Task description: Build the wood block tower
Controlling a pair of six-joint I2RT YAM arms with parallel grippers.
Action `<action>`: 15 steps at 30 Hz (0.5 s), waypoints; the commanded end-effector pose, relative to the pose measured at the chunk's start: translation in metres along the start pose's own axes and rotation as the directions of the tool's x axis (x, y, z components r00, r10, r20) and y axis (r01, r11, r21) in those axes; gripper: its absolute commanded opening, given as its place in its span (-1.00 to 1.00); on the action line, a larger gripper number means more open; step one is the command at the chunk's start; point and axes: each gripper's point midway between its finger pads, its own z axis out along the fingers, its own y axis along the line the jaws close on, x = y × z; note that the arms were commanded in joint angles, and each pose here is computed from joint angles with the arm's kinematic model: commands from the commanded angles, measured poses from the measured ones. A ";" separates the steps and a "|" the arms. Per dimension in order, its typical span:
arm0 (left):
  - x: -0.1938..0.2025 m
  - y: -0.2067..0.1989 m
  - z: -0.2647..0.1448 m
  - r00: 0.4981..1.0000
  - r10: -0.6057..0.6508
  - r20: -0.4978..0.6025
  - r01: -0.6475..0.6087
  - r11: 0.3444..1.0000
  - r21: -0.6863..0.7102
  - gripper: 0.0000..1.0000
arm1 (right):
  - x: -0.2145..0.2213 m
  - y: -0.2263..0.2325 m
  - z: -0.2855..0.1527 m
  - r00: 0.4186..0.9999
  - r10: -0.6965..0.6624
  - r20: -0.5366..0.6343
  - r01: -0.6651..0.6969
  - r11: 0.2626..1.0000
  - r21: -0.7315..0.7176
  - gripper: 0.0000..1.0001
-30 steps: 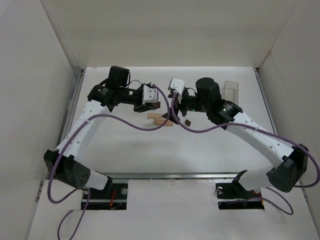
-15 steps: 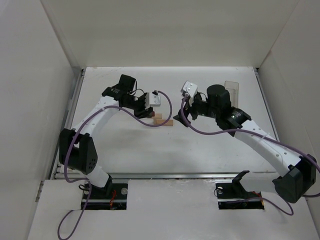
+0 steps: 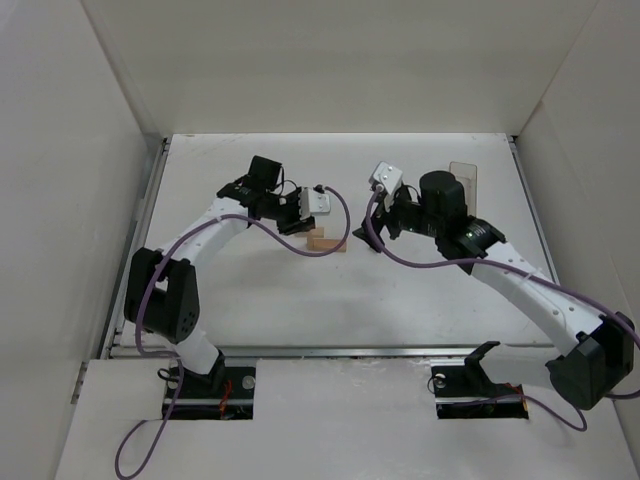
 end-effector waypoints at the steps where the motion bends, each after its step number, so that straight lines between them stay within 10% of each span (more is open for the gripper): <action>1: 0.000 0.001 0.008 1.000 0.022 0.013 -0.022 1.000 0.006 -1.00 | -0.019 -0.011 -0.006 0.998 -0.014 0.069 0.011 0.999 0.041 1.00; 15: 0.005 -0.007 0.013 0.998 0.057 0.012 -0.057 0.996 0.069 -1.00 | -0.008 -0.017 -0.003 0.999 0.005 0.045 -0.007 0.999 0.041 1.00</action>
